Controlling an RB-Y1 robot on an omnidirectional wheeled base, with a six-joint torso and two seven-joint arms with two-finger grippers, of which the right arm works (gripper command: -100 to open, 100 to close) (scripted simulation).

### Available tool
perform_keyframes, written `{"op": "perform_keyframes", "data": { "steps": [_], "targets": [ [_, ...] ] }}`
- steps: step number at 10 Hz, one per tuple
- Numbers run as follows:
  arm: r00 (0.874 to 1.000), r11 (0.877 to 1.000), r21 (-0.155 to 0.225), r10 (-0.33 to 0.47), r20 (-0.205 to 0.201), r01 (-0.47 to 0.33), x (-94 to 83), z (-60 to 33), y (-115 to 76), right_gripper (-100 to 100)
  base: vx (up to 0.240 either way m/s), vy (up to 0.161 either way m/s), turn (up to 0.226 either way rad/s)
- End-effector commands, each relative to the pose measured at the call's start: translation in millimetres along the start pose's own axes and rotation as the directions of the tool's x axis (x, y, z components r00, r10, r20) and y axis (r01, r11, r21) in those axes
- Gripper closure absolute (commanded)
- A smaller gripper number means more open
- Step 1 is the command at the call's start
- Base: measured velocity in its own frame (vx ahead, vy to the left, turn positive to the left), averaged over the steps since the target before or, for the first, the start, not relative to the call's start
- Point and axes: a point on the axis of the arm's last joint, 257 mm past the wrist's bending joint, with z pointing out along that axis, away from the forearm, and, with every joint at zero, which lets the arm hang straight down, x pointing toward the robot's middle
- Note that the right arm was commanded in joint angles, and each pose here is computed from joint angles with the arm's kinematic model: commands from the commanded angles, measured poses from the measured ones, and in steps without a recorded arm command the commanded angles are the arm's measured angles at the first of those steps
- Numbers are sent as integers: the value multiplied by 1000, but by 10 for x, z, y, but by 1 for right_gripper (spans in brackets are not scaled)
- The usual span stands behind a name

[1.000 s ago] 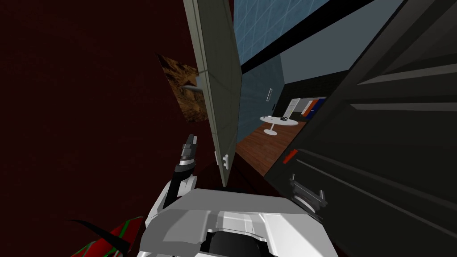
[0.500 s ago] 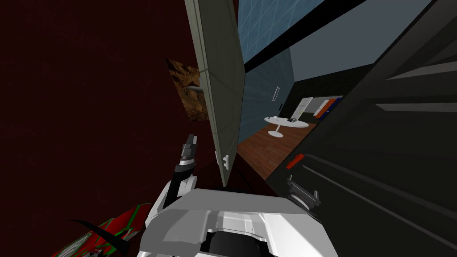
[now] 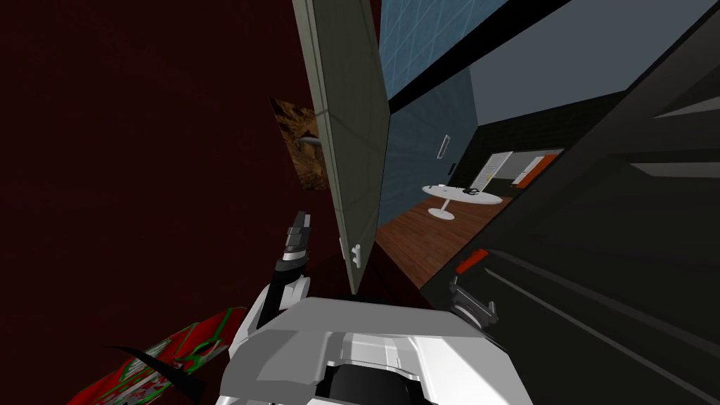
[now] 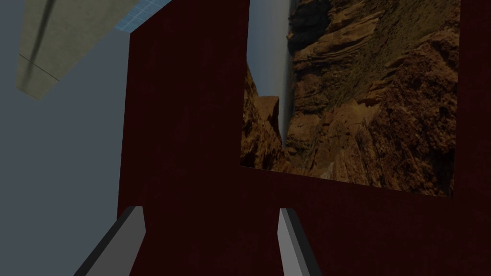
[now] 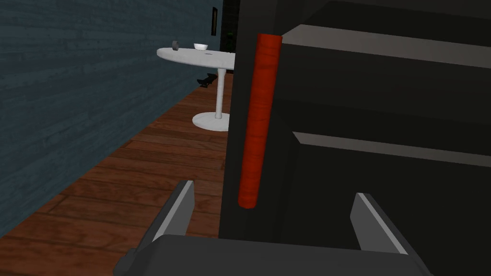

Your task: Pull the door open

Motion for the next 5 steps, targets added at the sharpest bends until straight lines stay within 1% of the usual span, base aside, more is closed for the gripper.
{"op": "perform_keyframes", "data": {
  "steps": [1,2,5],
  "targets": [
    [1000,1000,-3,9,7,-9,-32,-8,-2,-100,-7,-51,52],
    [1000,1000,-7,23,20,-22,-88,-9,-11,-100,-1,-50,72],
    [999,999,-12,35,32,-35,-138,-12,-19,-100,-9,-50,44]
  ]
}}
